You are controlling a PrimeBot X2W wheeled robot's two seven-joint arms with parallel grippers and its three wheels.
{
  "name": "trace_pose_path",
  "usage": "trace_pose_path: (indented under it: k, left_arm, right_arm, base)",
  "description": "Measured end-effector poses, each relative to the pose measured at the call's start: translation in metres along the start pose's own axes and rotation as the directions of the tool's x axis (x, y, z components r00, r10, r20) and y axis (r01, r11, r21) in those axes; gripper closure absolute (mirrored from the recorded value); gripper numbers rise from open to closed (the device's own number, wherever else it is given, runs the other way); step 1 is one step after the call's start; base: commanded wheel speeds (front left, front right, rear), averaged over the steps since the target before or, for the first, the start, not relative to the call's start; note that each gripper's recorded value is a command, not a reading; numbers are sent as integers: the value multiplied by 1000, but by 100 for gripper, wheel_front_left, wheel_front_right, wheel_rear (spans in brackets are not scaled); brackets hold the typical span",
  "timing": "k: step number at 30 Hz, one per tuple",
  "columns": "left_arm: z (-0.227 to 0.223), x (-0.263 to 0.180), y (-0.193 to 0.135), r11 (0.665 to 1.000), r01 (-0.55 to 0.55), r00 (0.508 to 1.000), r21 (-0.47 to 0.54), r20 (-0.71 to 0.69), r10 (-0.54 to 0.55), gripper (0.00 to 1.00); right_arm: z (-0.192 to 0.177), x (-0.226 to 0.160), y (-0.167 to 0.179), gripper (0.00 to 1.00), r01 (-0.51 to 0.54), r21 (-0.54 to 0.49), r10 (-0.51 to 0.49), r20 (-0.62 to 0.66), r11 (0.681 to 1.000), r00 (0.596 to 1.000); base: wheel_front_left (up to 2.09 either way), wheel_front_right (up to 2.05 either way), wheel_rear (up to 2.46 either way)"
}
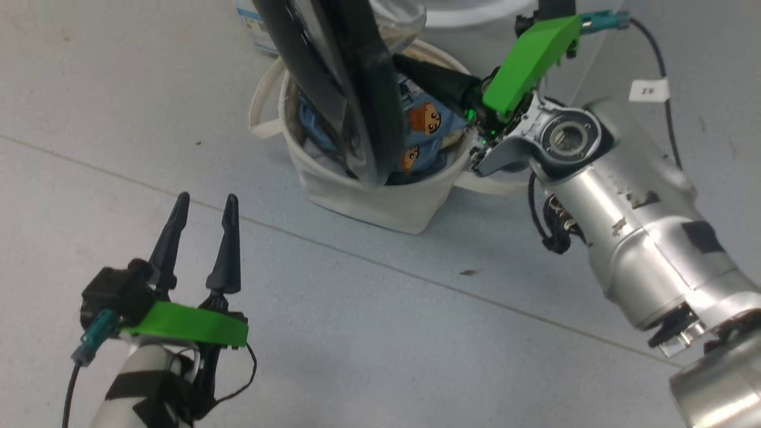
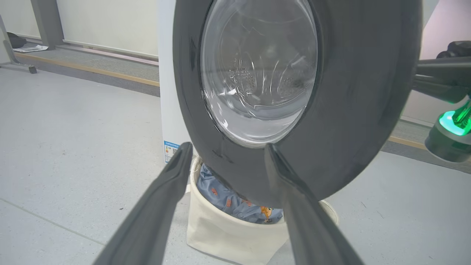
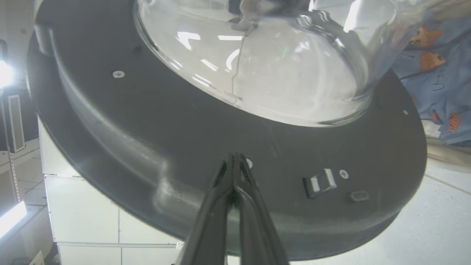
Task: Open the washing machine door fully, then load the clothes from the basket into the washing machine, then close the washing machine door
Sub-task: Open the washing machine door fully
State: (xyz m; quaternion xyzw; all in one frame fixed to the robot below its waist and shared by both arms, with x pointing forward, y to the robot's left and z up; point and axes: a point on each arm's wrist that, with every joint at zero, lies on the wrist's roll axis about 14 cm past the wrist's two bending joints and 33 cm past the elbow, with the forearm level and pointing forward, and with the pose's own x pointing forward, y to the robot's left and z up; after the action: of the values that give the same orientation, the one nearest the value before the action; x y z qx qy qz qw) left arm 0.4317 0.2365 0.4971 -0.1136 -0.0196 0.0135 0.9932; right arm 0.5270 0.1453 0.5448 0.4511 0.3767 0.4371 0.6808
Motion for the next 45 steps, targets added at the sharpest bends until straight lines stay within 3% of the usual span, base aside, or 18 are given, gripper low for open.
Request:
trace_pose_path:
  k: [10,20,36,37,38,40,45]
  left_arm:
    - [18,-36,2,1000,-20,999,2,33,20,0]
    - [22,-52,17,997,-76,996,3,41,76,0]
    - [32,-44,19,997,-81,995,16,62,79,0]
    - [32,-44,19,997,-79,995,16,63,78,0]
    - [32,-43,19,997,-78,995,14,64,77,0]
    - [33,-42,19,997,-78,995,12,67,77,0]
    - [34,-36,19,998,-55,997,15,63,54,0]
  right_arm:
    - [-52,7,51,100,-52,-31,52,-17,998,999]
    - [-81,29,39,100,0,6,0,-28,1000,1000]
    - [-108,49,50,100,-24,-23,21,-112,999,994]
    - [-107,48,52,42,-28,-26,25,-106,999,994]
    - [-107,47,54,0,-31,-33,28,-101,999,995]
    - [-105,44,57,0,-41,-76,34,-86,996,996]
    - [-88,30,69,0,-46,-305,55,22,951,998]
  base:
    - [0,0,0]
    - [0,0,0]
    - [0,0,0]
    - [0,0,0]
    - [0,0,0]
    - [0,0,0]
    - [0,0,0]
